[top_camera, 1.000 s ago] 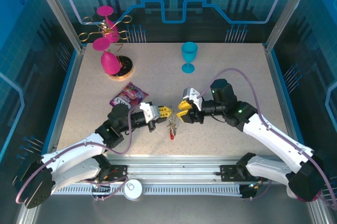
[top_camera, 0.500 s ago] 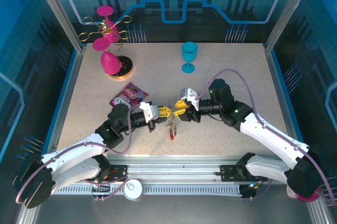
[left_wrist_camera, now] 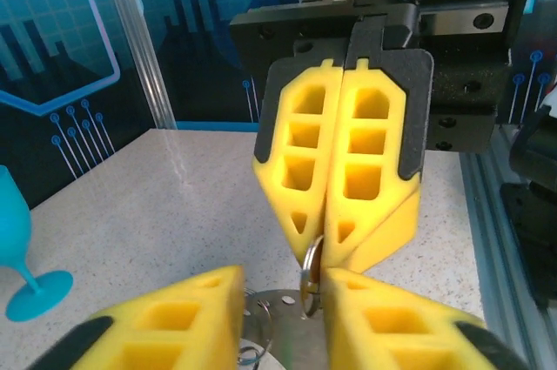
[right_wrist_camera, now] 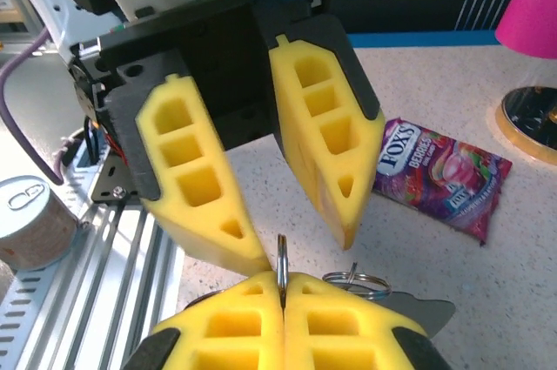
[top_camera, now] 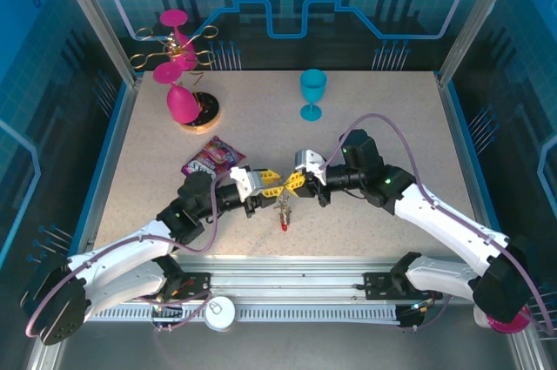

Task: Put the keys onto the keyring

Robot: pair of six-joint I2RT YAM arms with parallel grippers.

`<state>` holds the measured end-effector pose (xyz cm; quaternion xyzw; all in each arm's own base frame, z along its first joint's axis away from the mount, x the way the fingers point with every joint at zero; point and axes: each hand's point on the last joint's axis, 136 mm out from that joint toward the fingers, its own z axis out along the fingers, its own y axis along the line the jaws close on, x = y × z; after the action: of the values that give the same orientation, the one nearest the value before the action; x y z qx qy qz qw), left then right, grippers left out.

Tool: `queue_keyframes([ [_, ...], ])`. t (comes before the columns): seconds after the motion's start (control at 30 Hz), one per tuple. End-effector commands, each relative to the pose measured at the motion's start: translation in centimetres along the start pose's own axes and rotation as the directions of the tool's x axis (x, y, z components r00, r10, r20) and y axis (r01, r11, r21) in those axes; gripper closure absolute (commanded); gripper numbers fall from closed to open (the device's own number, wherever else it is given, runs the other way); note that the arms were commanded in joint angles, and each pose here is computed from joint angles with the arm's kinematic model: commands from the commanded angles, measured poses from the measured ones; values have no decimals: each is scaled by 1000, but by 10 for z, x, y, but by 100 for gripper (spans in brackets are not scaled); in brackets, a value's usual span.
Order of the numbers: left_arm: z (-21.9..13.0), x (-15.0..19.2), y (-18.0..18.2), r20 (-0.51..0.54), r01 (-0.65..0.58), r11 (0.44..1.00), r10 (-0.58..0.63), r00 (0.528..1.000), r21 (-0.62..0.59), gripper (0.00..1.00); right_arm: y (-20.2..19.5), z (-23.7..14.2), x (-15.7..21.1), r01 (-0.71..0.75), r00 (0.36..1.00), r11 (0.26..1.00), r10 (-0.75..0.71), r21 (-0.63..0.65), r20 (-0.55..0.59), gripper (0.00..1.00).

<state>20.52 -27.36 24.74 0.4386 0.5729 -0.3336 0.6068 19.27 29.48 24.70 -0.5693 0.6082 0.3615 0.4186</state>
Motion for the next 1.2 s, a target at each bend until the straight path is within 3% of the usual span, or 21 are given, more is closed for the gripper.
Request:
queue_keyframes([
  [0.0, -3, -7, 0, -36, -59, 998, 59, 998, -1, 66, 1, -6, -1, 93, 990, 996, -91, 9, -108, 100],
  [0.2, -4, 0, -4, -106, -71, 997, 75, 992, 35, 68, 6, -8, 12, 176, 939, 984, -174, -19, -296, 100],
  [0.37, -2, 1, -8, -111, -68, 996, 74, 991, 63, 71, 7, -5, 10, 217, 910, 975, -218, -43, -351, 100],
  [0.73, 2, 5, -12, -113, -40, 995, 51, 992, 94, 80, 12, 10, 0, 258, 890, 962, -272, -88, -367, 100],
  [0.97, 3, 3, -14, -104, -41, 993, 52, 993, 106, 100, 17, 15, -7, 257, 901, 961, -278, -105, -333, 100],
  [1.07, 2, 1, -14, -84, -48, 993, 56, 995, 104, 100, 19, 12, -9, 237, 921, 967, -254, -94, -297, 100],
  [1.17, 0, -3, -13, -52, -53, 994, 58, 997, 92, 100, 14, 4, -10, 187, 950, 981, -194, -51, -245, 84],
])
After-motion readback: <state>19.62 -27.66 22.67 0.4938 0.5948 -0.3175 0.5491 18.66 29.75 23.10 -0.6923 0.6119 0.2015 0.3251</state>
